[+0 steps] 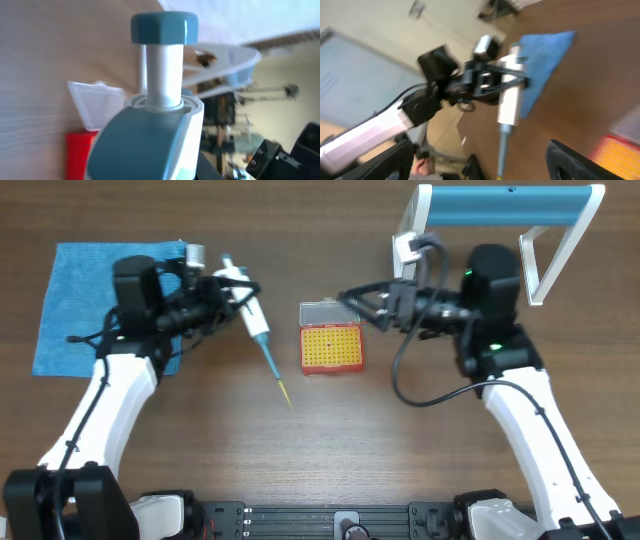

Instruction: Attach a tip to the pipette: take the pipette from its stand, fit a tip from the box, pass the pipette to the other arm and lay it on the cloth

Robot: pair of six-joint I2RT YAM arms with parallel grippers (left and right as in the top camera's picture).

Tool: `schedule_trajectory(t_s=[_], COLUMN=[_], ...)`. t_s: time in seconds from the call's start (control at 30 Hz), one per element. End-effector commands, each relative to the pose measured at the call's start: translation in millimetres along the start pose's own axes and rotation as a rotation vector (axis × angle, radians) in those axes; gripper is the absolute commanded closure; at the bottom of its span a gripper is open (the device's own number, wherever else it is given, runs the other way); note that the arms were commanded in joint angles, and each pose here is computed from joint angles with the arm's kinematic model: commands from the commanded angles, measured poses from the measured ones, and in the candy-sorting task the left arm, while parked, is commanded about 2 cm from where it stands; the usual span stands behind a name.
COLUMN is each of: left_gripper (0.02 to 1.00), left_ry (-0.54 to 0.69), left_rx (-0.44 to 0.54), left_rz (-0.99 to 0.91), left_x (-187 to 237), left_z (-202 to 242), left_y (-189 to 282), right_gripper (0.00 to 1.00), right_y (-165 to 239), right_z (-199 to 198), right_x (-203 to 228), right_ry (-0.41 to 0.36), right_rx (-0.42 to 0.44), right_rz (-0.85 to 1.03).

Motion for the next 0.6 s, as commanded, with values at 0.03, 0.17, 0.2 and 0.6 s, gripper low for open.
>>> schedule_trajectory(t_s=[0.03,0.17,0.2,0.6], left_gripper=[0.993,0.993,0.993,0.991], left_ry=[-0.029,-0.053,-0.064,0.208], left_rx=[-0.27,-0.539,-0.618,-1.092], left_rz=[-0.157,-0.146,-0.154,-0.296], left_x=[-38.6,-54.5,-62.1,-207.5], left_z=[32.8,31.7,32.2,96.0], left_y=[41.6,85.2,98.1,213.5], right_gripper=[0.145,0.143,0.143,0.143], right_y=[31.4,72.0,84.5,144.5], right_z=[-74.5,-131.2,-138.6,-139.6], right_x=[0.2,37.0,43.5,44.9], right_ry=[-0.032,-0.168,-0.181,-0.224], right_rx=[0.45,0.928,1.046,1.512], right_rz=[-0.092,-0.051,-0.044,-0.14])
Point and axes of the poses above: each gripper's point midway between its finger pads, its own y axis back along the fingers, its own z axis along the line the jaws close on, x = y × z, the point moved 2 cm from there along y, back along the fingers, and after that the axes turned 4 degrees about y, right-handed, at the moved point
